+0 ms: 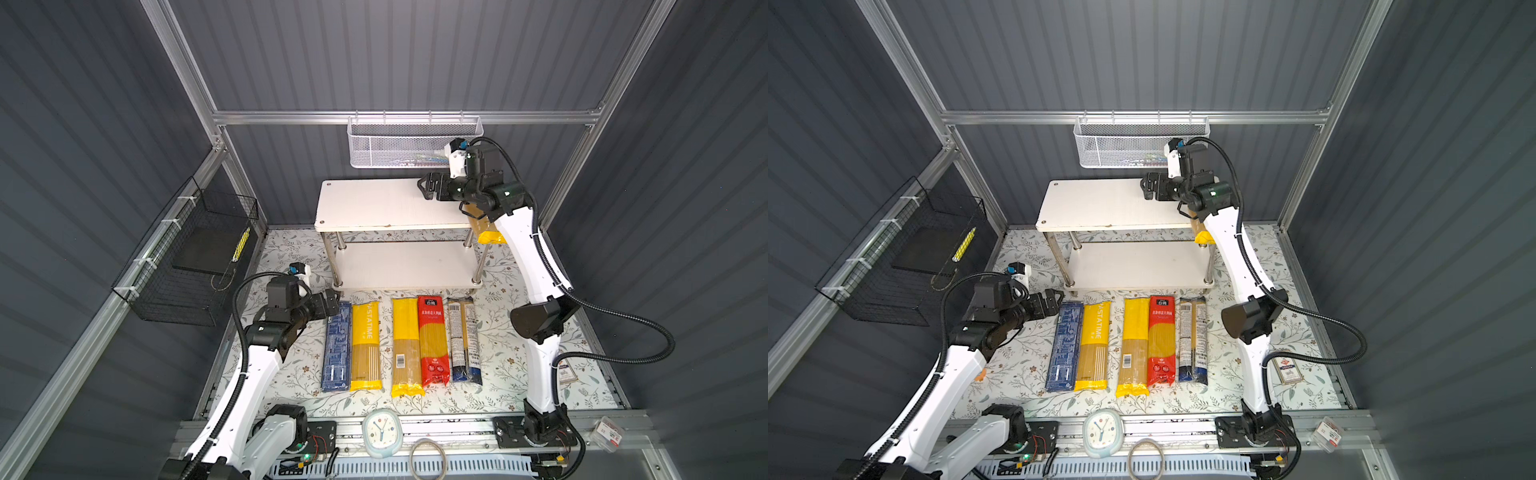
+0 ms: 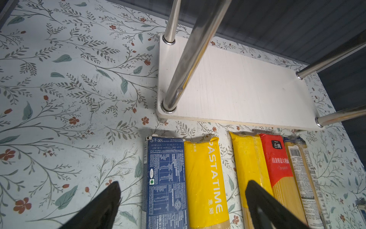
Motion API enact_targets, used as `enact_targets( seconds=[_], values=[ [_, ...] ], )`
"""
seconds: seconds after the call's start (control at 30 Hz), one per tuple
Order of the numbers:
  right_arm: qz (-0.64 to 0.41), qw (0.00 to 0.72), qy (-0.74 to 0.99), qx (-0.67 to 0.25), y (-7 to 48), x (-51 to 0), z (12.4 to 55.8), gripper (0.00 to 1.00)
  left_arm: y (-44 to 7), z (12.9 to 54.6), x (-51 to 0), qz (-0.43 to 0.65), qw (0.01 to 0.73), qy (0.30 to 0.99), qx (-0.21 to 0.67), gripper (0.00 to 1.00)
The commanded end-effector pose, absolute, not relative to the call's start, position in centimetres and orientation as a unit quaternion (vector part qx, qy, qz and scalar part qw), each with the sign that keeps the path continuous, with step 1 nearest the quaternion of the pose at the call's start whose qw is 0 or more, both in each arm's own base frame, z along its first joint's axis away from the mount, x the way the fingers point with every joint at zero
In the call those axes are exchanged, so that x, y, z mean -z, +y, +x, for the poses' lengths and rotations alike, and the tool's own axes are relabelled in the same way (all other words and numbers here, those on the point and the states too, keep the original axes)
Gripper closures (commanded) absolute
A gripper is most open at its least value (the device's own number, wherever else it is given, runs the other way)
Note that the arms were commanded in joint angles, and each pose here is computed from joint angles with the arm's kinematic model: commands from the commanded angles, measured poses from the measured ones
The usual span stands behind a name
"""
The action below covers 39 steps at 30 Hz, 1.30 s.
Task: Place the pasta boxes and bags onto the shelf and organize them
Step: 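Lower the yellow bag onto the top shelf and open the right gripper, then withdraw the right gripper from the shelf back toward the pasta row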
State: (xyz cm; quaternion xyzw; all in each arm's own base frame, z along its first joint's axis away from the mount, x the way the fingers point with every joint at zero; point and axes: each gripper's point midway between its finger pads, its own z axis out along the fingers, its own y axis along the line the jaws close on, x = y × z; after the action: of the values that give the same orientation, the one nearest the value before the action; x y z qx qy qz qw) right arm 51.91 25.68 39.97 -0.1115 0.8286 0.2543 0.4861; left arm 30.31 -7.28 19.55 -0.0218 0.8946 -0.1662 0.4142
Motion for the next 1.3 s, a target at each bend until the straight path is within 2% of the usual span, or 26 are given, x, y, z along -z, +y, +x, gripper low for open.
enact_targets(
  seconds=[0.0,0.2,0.27,0.47,0.7,0.93,1.13,1.27],
  values=[
    [-0.166,0.518,0.789,-0.284,27.2,-44.6,48.7,0.01,-7.3,30.8,-20.2,-0.021,0.422,0.891,0.166,0.01],
    [-0.216,0.551,0.758,-0.276,26.7,-48.5,43.0,0.01,-7.4,31.9,-22.2,-0.003,0.453,0.876,0.163,0.01],
    [-0.23,0.547,0.753,-0.284,26.3,-48.4,40.8,0.01,-7.8,32.4,-22.8,0.005,0.465,0.869,0.172,0.01],
    [-0.18,0.556,0.758,-0.289,22.3,-46.4,34.6,0.01,-9.0,33.7,-24.2,0.024,0.489,0.849,0.199,0.01],
    [-0.146,0.492,0.808,-0.29,19.4,-38.8,27.3,0.01,-9.8,33.6,-24.1,0.028,0.471,0.855,0.214,0.01],
    [-0.114,0.455,0.834,-0.29,16.6,-31.5,21.5,0.02,-11.1,31.5,-21.8,0.055,0.398,0.884,0.24,0.01],
    [-0.006,0.366,0.916,-0.164,12.2,-20.6,21.5,0.04,-9.9,29.0,-19.2,0.088,0.378,0.901,0.193,0.01],
    [0.022,0.301,0.942,-0.148,12.4,-16.9,21.1,0.02,-10.1,29.1,-19.0,0.093,0.366,0.905,0.194,0.01]
  ],
)
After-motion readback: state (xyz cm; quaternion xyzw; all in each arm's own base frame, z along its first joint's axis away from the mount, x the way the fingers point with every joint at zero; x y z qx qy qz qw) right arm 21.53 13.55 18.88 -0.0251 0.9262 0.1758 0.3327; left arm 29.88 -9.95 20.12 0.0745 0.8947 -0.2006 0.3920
